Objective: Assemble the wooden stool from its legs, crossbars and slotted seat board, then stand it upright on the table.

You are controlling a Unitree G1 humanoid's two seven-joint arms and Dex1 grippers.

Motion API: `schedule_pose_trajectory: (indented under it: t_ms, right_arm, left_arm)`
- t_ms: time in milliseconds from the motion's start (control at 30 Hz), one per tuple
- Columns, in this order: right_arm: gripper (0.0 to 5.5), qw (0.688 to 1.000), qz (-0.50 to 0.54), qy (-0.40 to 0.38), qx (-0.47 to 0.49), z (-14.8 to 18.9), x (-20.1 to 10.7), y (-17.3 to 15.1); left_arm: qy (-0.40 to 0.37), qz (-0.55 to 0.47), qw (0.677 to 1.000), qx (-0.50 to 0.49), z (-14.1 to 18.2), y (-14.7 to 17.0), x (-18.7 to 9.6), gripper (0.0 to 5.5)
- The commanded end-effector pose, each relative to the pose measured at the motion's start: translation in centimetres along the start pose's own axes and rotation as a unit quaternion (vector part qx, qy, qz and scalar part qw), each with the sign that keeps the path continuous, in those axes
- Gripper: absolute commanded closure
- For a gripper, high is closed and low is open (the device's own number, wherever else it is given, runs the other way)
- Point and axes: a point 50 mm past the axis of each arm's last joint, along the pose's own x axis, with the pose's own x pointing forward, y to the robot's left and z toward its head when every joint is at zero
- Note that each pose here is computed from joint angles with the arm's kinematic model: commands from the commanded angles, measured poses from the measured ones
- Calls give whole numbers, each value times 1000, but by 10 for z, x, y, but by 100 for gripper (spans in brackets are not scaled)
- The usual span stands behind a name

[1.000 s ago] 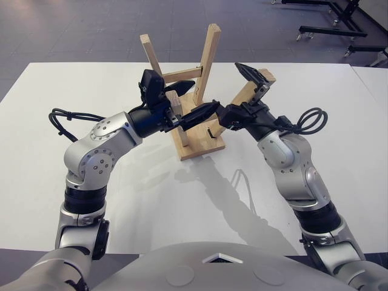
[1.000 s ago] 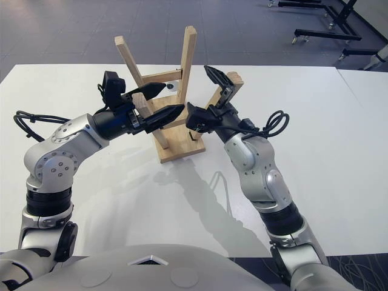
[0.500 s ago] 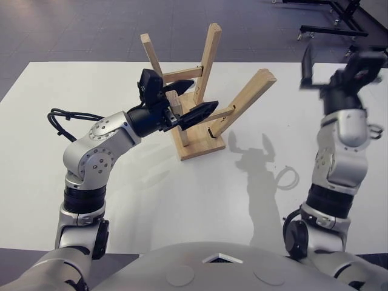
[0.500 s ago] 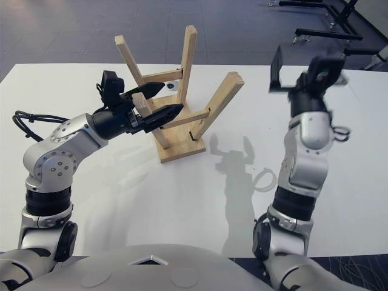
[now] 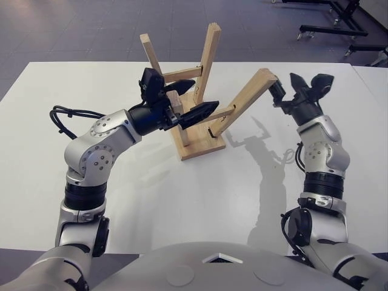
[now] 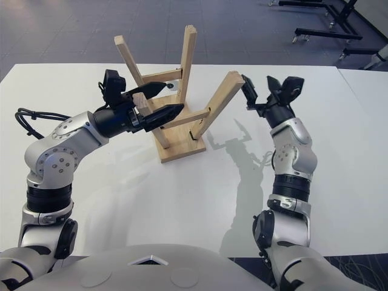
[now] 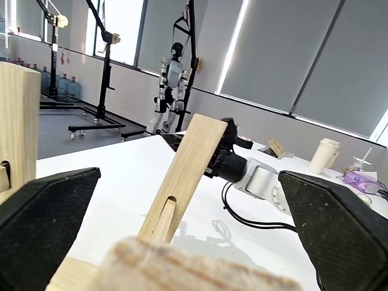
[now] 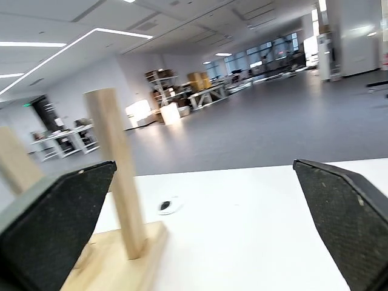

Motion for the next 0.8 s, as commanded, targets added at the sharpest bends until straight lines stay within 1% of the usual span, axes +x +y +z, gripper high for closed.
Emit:
schedule_pose_trajectory:
  t_ms: [33,100,200,267,367,400,500,600,700,800]
  right_arm:
    - [14,977,210,15,19,-8,4,92]
    - [14,966,254,48,-4,-17,0,110]
    - [14,968,225,88,-71,-28,2,108]
    - [14,970,208,92,-86,-30,4,108]
    - [14,973,203,80,-73,-31,4,115]
    - [14,974,197,82,-72,-31,3,112]
    - [14,985,134,80,-78,-26,-6,78]
    - [14,996,47,42,-61,-5,-14,36]
    - [14,999,-34,7,-35,13,-22,1]
    - [14,997,-73,8,-37,12,-29,-20]
  left_arm:
    - [25,-38,999,0,-5,-9,11,10]
    - [38,-54,998,1,-10,-14,15,10]
    - [43,-60,997,3,-10,-14,17,10]
    - [45,-62,997,3,-11,-15,17,10]
    - [47,-62,997,2,-13,-16,17,10]
    - [46,-61,997,2,-13,-15,16,10]
    - [41,-48,998,4,-11,-12,12,10]
    - [37,-38,999,6,-11,-10,9,10]
    - [36,-36,999,5,-12,-11,8,10]
    - [37,-38,999,4,-13,-10,8,10]
